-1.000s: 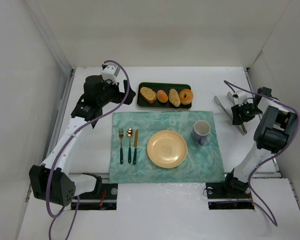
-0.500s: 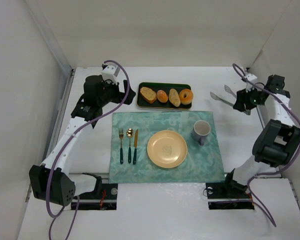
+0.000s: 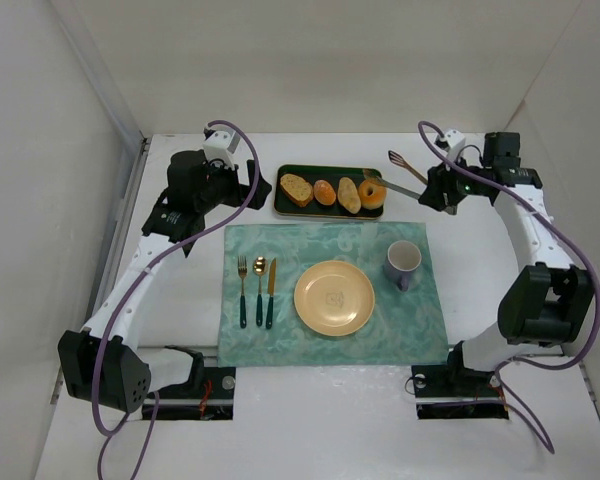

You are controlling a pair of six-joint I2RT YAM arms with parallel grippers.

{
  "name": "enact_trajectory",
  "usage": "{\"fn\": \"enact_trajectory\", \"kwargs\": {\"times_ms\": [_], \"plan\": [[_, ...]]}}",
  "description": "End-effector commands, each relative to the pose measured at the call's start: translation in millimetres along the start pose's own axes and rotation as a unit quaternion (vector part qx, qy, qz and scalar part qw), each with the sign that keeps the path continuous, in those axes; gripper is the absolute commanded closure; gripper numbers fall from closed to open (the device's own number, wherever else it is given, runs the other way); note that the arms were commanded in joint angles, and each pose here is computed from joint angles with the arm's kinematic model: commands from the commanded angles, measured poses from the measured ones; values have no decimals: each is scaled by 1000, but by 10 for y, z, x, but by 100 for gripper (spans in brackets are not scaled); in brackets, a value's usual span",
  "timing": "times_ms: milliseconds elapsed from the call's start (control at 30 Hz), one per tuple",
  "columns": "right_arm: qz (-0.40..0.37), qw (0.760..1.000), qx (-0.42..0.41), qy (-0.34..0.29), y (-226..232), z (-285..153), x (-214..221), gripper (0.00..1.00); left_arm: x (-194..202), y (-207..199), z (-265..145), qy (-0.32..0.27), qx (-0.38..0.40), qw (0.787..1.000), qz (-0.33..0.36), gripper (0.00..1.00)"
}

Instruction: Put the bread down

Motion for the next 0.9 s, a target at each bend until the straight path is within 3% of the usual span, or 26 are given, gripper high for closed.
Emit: {"fn": "enact_trajectory", "kwargs": {"times_ms": [0,867], "plan": [[-11,999,-10,-38,118,-38,-198,40,-314,-47,-147,-57,3,998,13,0],[-7,999,-14,35,117,87,238,40,-353,-60,-202,-65,3,998,15,0]]}}
Point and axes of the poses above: each gripper's point midway between its finger pads, its own z axis out along the fingers, its own y axis along the line the jaws close on, x = y × z, the point moved 7 cm from there along -z, back along the fingers, and after that the axes turned 10 degrees about z, right-handed, at the moved point
